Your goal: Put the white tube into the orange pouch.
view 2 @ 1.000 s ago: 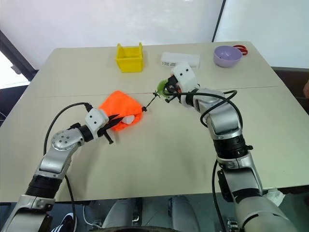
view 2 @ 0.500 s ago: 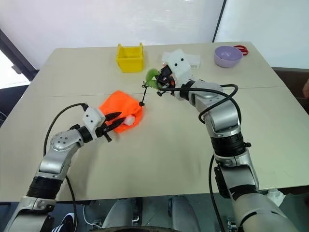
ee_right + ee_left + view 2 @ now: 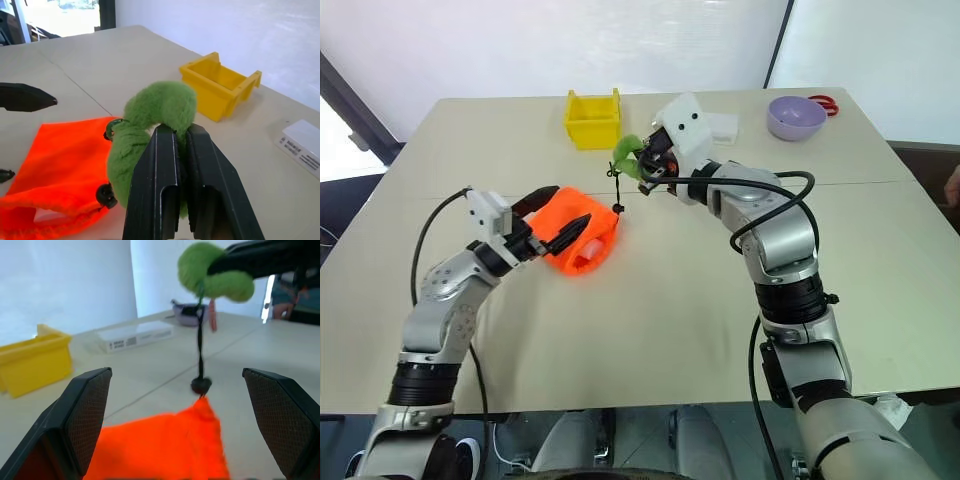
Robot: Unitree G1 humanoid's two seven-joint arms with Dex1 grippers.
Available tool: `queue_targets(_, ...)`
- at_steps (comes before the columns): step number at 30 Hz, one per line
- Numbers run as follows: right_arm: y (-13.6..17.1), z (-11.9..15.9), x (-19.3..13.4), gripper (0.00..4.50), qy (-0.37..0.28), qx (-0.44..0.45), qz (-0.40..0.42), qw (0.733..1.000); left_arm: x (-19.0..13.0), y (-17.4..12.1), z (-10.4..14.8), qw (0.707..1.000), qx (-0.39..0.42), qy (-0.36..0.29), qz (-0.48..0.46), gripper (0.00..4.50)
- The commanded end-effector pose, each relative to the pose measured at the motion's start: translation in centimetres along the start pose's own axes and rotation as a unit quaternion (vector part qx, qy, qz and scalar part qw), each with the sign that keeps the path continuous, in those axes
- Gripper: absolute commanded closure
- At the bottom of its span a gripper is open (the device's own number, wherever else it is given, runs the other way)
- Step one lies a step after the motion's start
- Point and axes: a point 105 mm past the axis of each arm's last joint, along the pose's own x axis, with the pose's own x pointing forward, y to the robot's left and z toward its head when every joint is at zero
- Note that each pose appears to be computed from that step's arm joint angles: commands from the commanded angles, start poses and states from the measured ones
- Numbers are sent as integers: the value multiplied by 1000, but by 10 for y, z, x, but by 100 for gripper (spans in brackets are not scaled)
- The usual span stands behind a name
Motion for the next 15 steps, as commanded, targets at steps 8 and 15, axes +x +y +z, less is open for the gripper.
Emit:
queue_targets(8, 5, 23, 2, 450, -32, -29, -4, 999, 28, -27, -29, 995, 43, 41, 85, 4)
queue_targets(15, 9, 21, 6, 450, -33, -21, 2, 999, 44, -35, -25, 988, 60, 22, 142, 4)
